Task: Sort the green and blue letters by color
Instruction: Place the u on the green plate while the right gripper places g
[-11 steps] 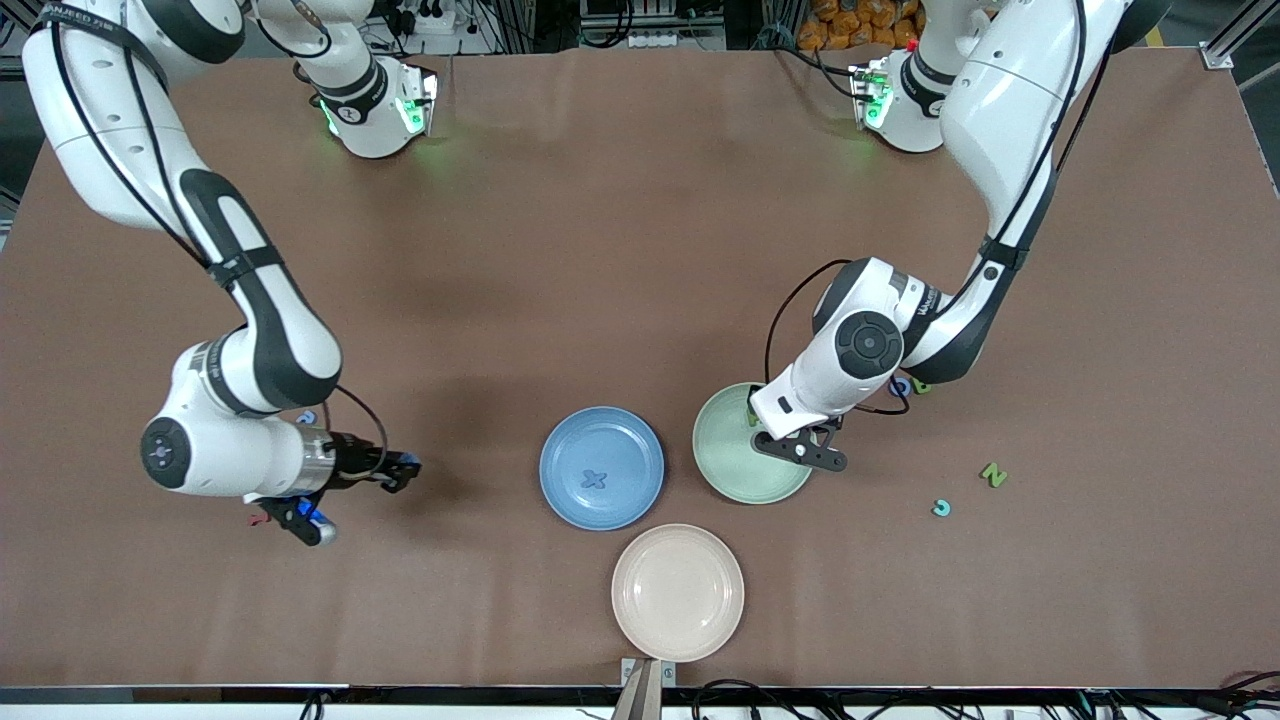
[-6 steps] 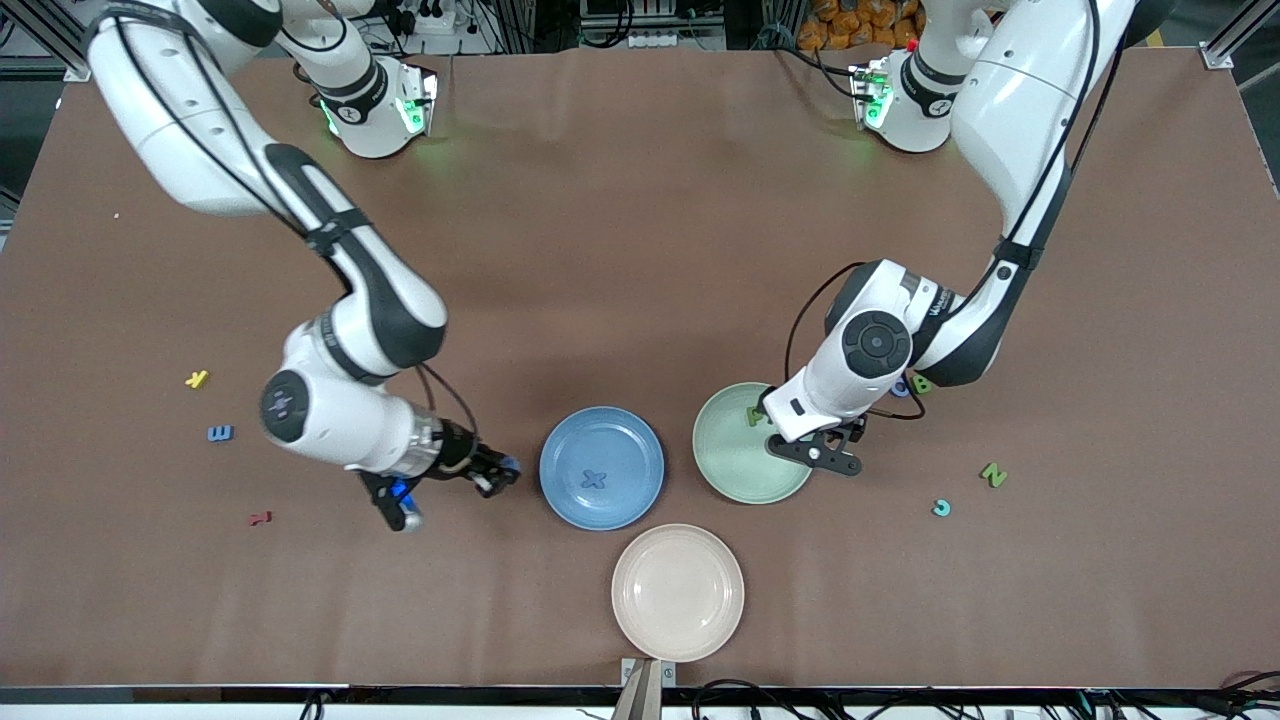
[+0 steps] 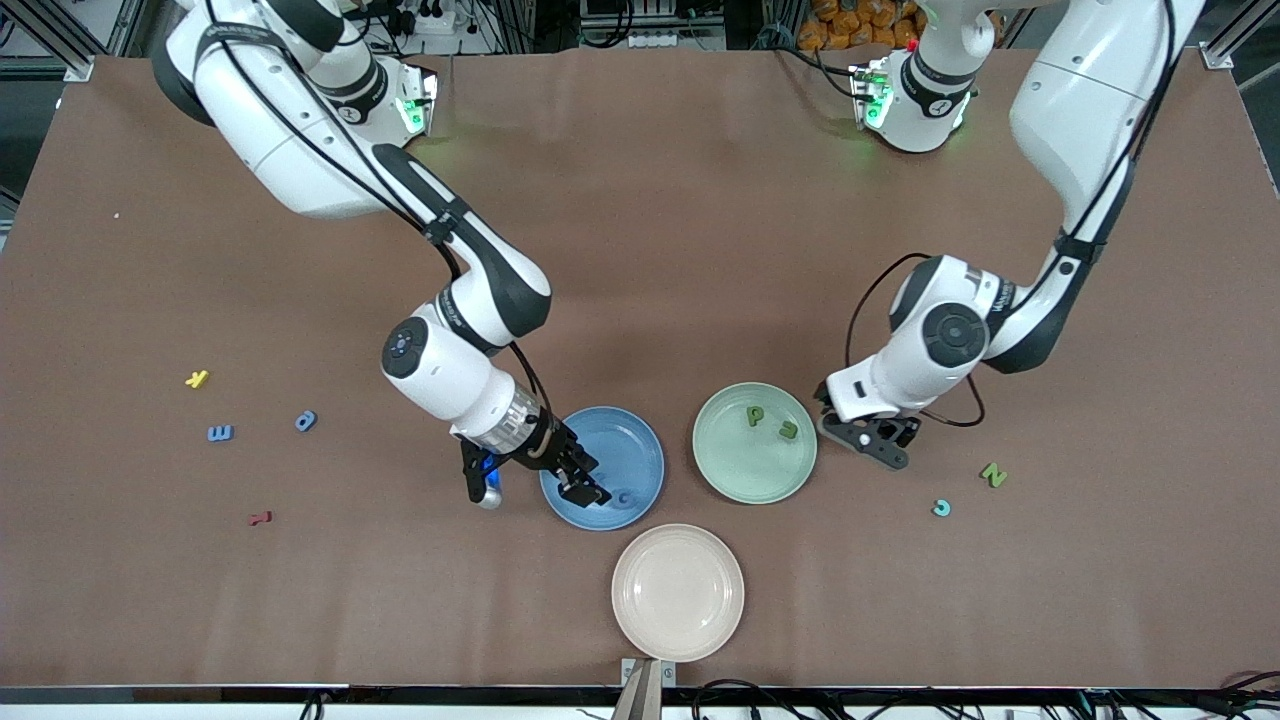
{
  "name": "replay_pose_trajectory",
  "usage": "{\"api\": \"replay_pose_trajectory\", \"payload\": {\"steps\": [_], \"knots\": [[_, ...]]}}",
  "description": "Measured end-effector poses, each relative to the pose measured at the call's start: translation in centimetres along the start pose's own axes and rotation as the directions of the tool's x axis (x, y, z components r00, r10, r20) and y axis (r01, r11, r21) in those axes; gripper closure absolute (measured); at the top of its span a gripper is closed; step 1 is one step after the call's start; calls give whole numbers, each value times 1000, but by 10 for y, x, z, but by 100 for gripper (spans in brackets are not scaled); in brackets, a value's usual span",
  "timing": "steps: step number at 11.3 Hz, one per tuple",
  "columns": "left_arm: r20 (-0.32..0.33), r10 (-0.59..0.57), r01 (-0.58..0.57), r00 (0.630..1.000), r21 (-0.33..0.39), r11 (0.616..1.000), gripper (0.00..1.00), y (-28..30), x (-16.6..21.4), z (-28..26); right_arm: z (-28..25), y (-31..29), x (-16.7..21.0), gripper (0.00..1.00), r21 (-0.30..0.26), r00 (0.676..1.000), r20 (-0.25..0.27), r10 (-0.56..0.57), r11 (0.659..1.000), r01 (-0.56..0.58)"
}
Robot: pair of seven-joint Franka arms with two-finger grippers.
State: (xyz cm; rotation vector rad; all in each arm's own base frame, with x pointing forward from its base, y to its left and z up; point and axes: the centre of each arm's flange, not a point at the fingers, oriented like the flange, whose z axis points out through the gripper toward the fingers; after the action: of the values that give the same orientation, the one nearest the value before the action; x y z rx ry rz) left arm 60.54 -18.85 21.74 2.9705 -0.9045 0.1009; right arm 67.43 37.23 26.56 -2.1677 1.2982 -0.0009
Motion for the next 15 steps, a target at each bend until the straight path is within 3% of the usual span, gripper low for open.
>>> {"api": "replay_pose_trajectory", "payload": {"steps": [2,3,4,6,8,11,15], "knots": [[4,124,-124,992,-8,992,0,-34,-39,13,3,4,13,2,-13,1000,-24,5,1000,-5],[2,170,-170,985,-10,985,0,-44,-53,18,4,10,25,0,-53,999,-41,-6,999,4],[-5,206,-206,979,-9,979,0,-50,-65,20,7,20,39,0,-131,997,-62,-52,990,44],[-16,256,-256,967,-5,967,0,-49,-79,22,7,38,67,0,-302,979,-96,-180,942,144],[-10,314,-314,949,1,949,0,-51,-91,18,-12,53,111,0,-394,949,-97,-300,887,240],[30,401,-401,916,35,915,0,-66,-114,12,-57,90,192,0,-463,892,-23,-452,795,391],[53,435,-437,899,36,899,0,-65,-124,17,-116,152,274,0,-502,768,131,-627,626,597]]}}
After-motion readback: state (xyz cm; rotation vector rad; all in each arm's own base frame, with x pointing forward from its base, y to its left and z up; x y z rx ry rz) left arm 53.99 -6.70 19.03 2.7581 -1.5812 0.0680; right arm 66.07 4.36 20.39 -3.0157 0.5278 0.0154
